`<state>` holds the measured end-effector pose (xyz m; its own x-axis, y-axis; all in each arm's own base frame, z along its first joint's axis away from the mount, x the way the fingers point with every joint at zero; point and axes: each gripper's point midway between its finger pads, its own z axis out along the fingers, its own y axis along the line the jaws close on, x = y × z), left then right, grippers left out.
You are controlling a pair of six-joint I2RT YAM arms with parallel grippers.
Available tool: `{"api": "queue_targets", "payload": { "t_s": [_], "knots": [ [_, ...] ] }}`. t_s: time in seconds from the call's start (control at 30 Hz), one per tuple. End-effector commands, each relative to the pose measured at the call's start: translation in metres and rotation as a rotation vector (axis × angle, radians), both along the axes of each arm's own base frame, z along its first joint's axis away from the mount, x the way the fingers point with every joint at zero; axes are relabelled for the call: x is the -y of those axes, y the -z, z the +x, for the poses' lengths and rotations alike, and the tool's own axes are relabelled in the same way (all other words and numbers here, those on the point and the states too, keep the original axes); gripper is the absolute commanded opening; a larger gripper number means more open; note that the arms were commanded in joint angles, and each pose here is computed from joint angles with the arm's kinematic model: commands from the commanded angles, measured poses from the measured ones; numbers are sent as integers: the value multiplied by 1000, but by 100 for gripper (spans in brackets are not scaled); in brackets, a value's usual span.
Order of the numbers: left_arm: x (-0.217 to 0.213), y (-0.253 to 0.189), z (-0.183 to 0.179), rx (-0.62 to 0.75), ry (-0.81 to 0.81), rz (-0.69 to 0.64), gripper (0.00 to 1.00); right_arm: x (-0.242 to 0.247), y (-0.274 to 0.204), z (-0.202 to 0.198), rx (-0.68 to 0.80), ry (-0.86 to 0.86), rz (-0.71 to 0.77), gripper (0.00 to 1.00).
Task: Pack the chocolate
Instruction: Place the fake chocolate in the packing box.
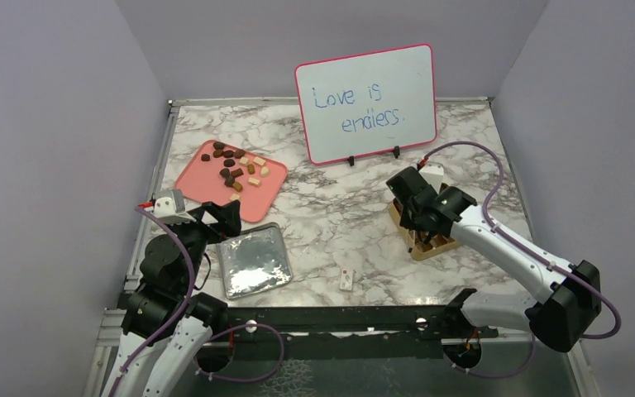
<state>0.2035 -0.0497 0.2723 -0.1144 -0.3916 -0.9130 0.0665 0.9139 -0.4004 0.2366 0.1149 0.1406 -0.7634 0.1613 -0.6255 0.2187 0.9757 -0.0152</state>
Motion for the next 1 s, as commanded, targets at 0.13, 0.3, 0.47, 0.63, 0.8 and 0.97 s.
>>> {"api": "queue_targets", "payload": {
  "t_s": [0.13,0.3,0.47,0.63,0.8,0.97],
  "knots": [
    [2,-5,1,21,13,-7,99,9,12,5,-10,15,33,25],
    [3,-4,1,18,13,-6,99,13,20,8,-24,27,17,26],
    [3,-4,2,14,15,-3,99,13,21,9,-25,27,17,29],
    [3,-4,1,18,14,-4,99,17,17,10,-13,40,5,34],
    [3,-4,1,18,14,-6,99,20,12,9,-5,48,-3,36],
    [3,-4,1,16,16,-5,99,22,5,8,-1,47,-11,37]
  ]
}}
